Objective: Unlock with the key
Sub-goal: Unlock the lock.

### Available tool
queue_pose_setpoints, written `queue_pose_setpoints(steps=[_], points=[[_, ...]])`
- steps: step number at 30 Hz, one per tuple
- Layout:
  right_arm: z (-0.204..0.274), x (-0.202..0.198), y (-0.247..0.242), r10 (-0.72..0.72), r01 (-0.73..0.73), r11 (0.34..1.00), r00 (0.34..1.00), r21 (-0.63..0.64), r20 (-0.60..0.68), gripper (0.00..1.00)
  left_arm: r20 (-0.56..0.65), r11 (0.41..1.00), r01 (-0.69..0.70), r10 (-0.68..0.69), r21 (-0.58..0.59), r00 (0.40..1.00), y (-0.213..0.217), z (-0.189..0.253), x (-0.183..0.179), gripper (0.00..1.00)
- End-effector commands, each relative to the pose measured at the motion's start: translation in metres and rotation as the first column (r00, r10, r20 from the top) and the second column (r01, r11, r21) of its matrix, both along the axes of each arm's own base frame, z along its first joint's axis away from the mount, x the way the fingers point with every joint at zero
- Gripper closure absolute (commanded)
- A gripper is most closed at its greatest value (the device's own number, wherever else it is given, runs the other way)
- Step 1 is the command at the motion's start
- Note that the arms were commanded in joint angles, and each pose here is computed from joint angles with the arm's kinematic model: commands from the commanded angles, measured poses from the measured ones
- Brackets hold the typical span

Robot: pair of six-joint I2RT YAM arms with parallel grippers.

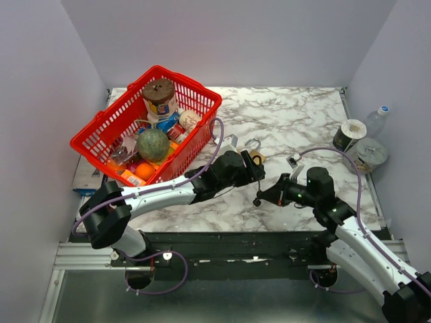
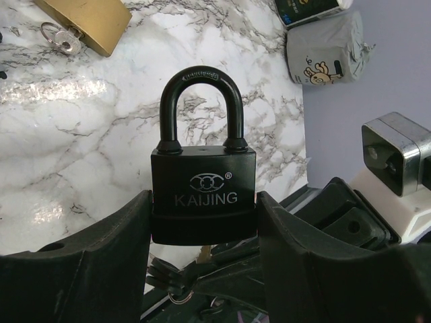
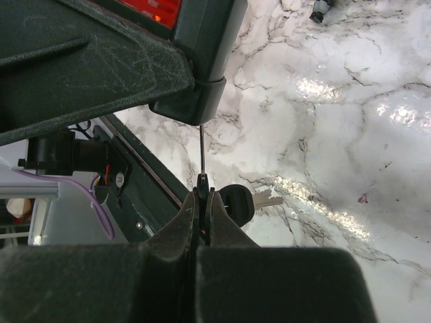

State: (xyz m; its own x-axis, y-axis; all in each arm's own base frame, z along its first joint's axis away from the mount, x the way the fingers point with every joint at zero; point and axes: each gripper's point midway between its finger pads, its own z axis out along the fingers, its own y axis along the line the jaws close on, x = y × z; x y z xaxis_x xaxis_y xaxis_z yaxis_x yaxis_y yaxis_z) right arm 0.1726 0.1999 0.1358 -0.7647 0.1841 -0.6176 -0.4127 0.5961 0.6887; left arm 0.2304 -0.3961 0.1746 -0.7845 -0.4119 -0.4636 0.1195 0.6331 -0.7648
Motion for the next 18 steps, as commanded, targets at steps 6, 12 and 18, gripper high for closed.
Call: queue_pose_setpoints(steps=[6, 12, 18], points=[[0.0201, 0.0072, 0.0018, -0.001, 0.000, 1.000, 0.997, 0.014, 0.073, 0.99, 0.058, 0.996, 0.017, -0.012, -0.088, 0.998, -0.0158, 0.0368, 0.0030, 1.00], [0.0197, 0.0100, 0.0011, -0.011, 0.011, 1.000, 0.997, 0.008, 0.076, 0.99, 0.063, 0.996, 0.027, -0.022, -0.087, 0.998, -0.0180, 0.0384, 0.0018, 1.00], [0.0258, 0.0161, 0.0014, -0.019, 0.019, 1.000, 0.995, 0.001, 0.099, 0.99, 0.059, 0.996, 0.030, -0.025, -0.081, 0.998, -0.0171, 0.0366, -0.0009, 1.00]])
